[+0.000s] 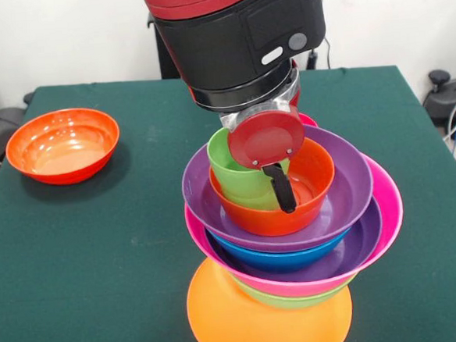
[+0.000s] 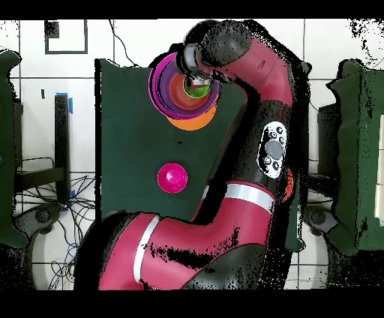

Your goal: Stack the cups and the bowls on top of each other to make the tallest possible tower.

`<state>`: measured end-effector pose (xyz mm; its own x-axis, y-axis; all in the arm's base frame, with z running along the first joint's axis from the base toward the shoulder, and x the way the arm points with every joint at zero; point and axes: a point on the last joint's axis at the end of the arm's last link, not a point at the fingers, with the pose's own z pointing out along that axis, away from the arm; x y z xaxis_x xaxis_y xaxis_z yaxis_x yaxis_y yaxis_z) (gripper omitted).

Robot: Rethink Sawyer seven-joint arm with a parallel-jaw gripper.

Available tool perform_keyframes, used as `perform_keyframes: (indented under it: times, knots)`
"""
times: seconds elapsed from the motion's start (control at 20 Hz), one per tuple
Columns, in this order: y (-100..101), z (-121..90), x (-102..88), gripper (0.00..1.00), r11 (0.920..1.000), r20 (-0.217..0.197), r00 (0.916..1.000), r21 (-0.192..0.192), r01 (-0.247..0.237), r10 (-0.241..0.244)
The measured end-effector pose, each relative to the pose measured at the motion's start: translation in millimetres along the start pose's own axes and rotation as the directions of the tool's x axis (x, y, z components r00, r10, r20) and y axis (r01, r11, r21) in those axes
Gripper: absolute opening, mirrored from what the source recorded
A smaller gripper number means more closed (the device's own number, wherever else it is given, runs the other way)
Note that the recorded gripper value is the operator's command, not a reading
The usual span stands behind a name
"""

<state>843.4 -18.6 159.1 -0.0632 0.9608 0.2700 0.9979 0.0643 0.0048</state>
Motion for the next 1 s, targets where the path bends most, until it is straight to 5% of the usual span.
perform_keyframes:
  times: [1.0]
  knots:
    - [-10,-13,9.3,1.0,0.9998,0.044,0.999,0.018,0.007,-0.008]
